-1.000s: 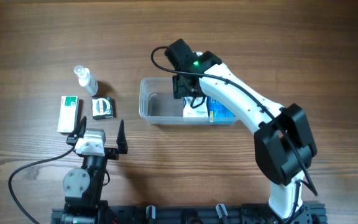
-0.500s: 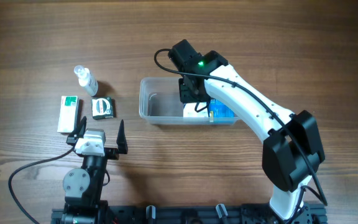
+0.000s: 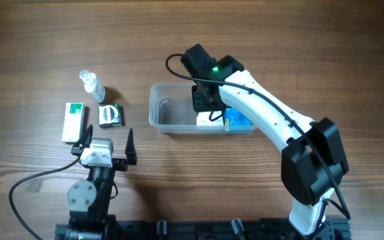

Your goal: Pack container

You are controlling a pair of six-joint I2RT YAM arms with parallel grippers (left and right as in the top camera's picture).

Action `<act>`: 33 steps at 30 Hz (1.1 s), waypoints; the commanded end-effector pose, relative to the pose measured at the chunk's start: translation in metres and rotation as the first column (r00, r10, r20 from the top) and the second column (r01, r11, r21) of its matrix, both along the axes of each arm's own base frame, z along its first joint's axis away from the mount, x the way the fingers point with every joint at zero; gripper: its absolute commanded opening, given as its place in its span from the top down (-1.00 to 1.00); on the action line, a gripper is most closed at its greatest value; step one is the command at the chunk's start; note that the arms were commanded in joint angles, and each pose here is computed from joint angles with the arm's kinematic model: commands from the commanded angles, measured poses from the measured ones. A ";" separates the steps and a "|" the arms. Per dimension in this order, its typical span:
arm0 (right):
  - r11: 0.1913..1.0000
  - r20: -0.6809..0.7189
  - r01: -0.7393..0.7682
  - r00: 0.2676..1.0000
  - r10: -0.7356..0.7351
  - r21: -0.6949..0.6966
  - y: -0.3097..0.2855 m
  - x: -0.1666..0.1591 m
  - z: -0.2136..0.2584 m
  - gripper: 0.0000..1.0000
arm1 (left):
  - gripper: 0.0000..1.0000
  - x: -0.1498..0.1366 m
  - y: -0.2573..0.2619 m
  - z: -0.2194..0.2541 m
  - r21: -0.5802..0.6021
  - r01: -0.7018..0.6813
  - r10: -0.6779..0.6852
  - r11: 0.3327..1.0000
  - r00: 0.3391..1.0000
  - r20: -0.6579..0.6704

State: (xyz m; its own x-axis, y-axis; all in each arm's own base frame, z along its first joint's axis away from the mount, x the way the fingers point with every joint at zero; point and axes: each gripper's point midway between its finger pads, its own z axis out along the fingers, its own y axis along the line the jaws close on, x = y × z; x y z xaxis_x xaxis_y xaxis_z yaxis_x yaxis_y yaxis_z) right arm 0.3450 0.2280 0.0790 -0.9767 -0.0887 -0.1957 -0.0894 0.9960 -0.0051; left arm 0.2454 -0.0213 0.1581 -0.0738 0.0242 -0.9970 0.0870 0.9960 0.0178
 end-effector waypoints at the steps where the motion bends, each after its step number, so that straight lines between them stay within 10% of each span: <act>1: 0.999 -0.012 0.031 0.999 -0.030 0.013 -0.004 -0.008 -0.022 0.91 | -1.00 0.000 0.004 -0.001 0.016 -0.019 0.019 1.000 1.000 0.005; 12: 1.000 0.022 -0.006 1.000 0.006 0.019 -0.014 -0.003 -0.048 0.91 | -1.00 0.000 0.004 -0.001 0.016 -0.019 0.019 1.000 1.000 0.005; 23: 0.984 0.310 0.127 0.937 -0.159 0.122 -0.097 0.043 0.137 0.78 | -0.99 0.000 0.004 -0.001 0.016 -0.019 0.019 1.000 1.000 0.005; 26: 0.962 0.350 0.263 0.897 -0.270 0.071 -0.190 0.037 0.165 0.28 | -1.00 0.000 0.004 -0.001 0.016 -0.019 0.019 1.000 1.000 0.005; 29: 0.913 0.337 0.405 0.854 -0.396 0.046 -0.259 0.024 0.169 -1.00 | -0.99 0.000 0.004 -0.001 0.016 -0.019 0.019 1.000 1.000 0.006; 33: 0.850 0.326 0.526 0.797 -0.509 0.042 -0.307 0.017 0.166 -1.00 | -1.00 0.000 0.004 -0.001 0.016 -0.019 0.019 1.000 1.000 0.005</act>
